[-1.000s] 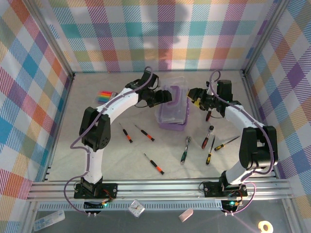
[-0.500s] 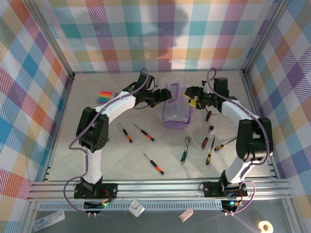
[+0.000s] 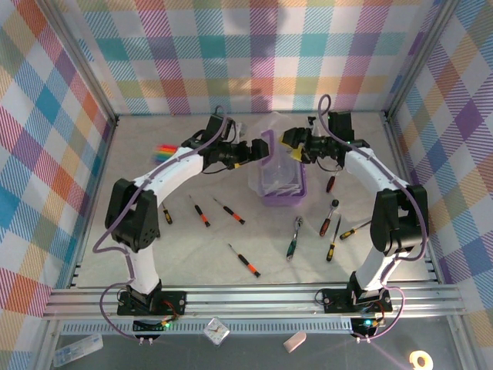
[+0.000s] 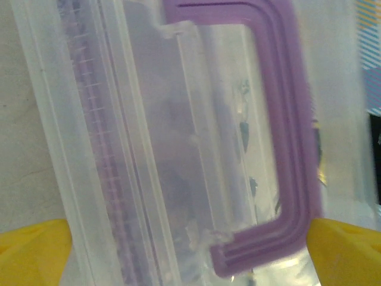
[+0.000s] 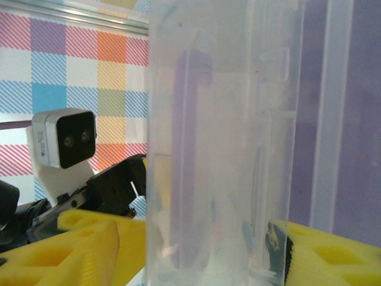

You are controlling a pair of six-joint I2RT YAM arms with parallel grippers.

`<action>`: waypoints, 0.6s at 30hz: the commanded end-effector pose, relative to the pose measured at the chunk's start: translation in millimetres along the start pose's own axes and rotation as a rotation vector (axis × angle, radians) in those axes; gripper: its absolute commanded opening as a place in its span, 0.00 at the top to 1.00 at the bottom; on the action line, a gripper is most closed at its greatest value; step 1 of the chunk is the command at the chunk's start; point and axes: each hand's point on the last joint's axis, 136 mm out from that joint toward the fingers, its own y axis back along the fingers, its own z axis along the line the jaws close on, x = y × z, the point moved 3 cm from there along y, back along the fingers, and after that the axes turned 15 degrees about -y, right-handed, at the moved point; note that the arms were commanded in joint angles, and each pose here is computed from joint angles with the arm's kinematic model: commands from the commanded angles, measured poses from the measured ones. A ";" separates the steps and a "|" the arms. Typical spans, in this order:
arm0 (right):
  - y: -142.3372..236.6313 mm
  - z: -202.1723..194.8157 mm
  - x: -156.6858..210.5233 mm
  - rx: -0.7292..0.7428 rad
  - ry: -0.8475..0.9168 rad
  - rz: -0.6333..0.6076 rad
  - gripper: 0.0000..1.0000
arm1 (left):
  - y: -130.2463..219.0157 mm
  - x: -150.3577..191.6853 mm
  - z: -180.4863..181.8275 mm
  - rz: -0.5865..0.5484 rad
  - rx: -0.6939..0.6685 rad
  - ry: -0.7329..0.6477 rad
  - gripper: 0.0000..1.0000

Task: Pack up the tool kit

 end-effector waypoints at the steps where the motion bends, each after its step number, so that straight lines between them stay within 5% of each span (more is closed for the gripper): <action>1: -6.9 16.8 8.7 0.005 0.060 0.029 0.34 | 27.8 -0.8 4.8 -0.025 0.007 -0.041 0.00; 18: -65.2 45.0 44.1 0.076 0.141 0.065 0.34 | 59.3 24.7 17.4 -0.148 0.142 0.029 0.00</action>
